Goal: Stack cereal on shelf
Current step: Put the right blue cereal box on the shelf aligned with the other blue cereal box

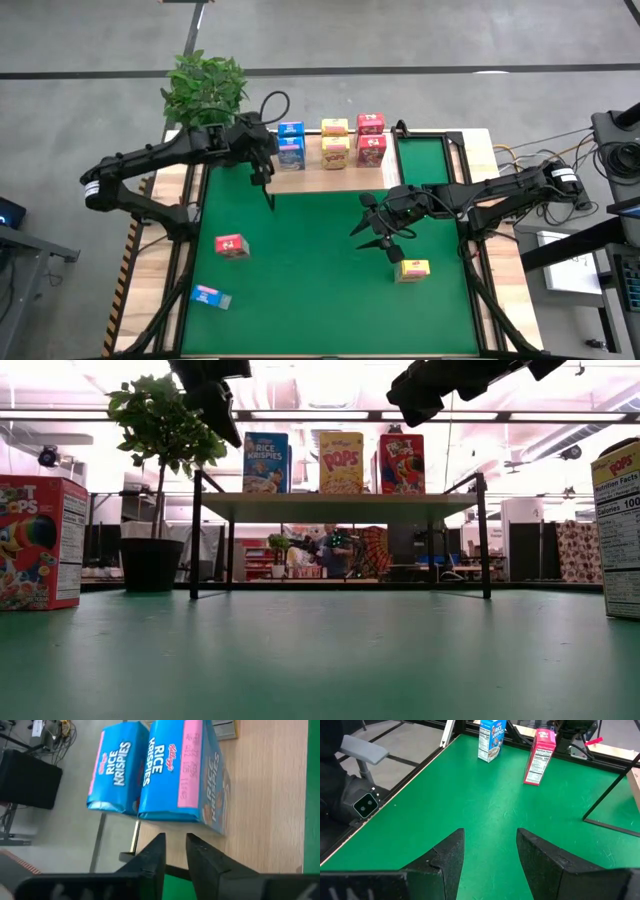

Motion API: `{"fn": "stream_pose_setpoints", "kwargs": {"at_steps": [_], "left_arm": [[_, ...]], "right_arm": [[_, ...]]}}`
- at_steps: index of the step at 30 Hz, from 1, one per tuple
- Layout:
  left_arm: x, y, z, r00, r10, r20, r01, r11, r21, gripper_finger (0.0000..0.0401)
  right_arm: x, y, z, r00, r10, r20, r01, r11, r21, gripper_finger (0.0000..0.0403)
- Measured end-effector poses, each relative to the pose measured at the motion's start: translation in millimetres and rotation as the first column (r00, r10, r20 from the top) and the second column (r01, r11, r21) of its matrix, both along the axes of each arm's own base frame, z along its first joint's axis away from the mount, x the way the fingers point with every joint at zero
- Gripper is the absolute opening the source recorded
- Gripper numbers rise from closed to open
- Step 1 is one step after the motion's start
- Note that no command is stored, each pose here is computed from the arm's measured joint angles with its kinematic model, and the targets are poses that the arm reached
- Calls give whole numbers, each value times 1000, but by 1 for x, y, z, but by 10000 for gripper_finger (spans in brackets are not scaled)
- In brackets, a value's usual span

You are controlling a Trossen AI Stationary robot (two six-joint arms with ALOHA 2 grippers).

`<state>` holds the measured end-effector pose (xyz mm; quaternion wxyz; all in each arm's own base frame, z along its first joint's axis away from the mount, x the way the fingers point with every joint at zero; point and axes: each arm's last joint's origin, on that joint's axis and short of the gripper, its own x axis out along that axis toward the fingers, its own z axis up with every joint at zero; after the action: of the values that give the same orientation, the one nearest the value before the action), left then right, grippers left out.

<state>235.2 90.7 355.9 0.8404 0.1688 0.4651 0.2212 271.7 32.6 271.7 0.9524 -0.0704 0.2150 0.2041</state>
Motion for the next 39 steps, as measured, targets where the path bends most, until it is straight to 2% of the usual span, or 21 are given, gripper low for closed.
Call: {"fn": "stream_pose_setpoints", "kwargs": {"at_steps": [4,11,21,27,30,34,39], "left_arm": [[4,1,-7,1000,2,-21,-2,1000,-9,43],[11,3,-9,1000,-7,0,7,999,-35,41],[10,3,-1,1000,6,10,-6,999,-39,41],[4,-5,9,999,48,23,-46,994,-95,41],[5,-16,12,997,-12,71,24,984,-174,41],[10,-33,10,987,-117,113,144,951,-272,41],[20,-44,5,975,-158,158,190,958,-214,41]], "right_arm": [[0,0,0,1000,-1,0,1,1000,1,169],[0,0,0,1000,-1,-1,1,1000,2,169],[0,0,0,1000,-1,-1,1,1000,2,169],[0,0,0,1000,-3,-2,3,1000,5,169],[0,0,0,1000,-2,-2,2,1000,4,169],[0,0,0,1000,-1,-2,1,1000,2,169],[0,0,0,1000,2,1,-2,1000,-4,169]]}}
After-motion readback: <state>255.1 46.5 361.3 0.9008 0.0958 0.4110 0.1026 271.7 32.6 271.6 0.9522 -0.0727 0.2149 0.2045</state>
